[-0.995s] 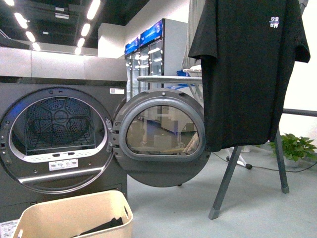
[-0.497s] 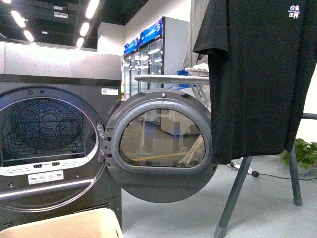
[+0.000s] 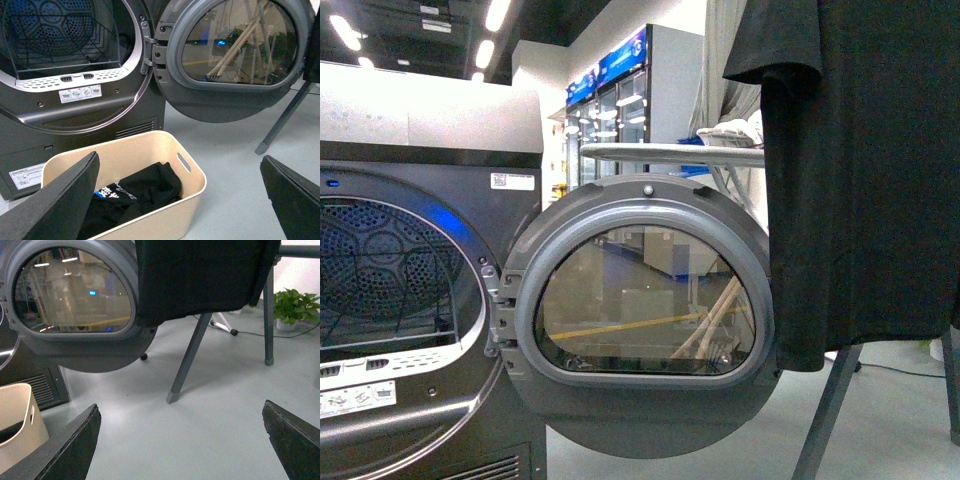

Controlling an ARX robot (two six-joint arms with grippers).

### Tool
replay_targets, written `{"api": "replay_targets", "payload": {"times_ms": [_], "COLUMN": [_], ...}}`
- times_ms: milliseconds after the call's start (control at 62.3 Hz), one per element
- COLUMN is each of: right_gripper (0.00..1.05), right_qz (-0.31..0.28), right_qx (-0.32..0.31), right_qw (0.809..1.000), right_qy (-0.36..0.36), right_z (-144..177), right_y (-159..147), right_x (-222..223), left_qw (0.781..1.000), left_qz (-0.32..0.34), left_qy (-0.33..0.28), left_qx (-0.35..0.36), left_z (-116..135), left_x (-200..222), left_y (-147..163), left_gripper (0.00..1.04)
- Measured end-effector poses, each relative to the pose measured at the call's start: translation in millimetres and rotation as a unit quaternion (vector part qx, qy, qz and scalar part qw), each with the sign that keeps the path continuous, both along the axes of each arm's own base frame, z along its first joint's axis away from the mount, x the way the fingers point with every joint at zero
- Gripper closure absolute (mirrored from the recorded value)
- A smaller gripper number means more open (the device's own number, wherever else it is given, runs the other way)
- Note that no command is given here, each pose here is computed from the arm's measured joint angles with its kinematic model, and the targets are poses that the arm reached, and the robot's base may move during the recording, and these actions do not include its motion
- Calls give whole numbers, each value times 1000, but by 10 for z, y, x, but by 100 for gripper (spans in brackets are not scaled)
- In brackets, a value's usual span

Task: Move hamper under clothes hanger

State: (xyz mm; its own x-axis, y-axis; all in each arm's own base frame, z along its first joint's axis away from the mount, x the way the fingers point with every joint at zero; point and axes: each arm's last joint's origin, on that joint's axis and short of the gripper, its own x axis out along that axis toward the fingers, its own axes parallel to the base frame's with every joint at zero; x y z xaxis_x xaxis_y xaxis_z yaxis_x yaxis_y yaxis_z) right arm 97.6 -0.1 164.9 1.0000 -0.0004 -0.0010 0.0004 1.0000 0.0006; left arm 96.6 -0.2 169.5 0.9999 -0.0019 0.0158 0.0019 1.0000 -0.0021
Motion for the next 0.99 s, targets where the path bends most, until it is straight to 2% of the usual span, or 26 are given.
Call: {"api": "replay_targets", "payload": {"times_ms": [995], "right_gripper": [8], "right_qz": [1], "right_qx": [0], "right_qw": [1000], "right_qy": [0], "right_z": [-1], "right_y": [1], "right_x": [0], "left_qw": [1000], "left_qz": [0], "left_qy": [0], "left_qx": [0], "left_z": [-1], "left_x": [0], "left_y": [1], "left_gripper": [7]}}
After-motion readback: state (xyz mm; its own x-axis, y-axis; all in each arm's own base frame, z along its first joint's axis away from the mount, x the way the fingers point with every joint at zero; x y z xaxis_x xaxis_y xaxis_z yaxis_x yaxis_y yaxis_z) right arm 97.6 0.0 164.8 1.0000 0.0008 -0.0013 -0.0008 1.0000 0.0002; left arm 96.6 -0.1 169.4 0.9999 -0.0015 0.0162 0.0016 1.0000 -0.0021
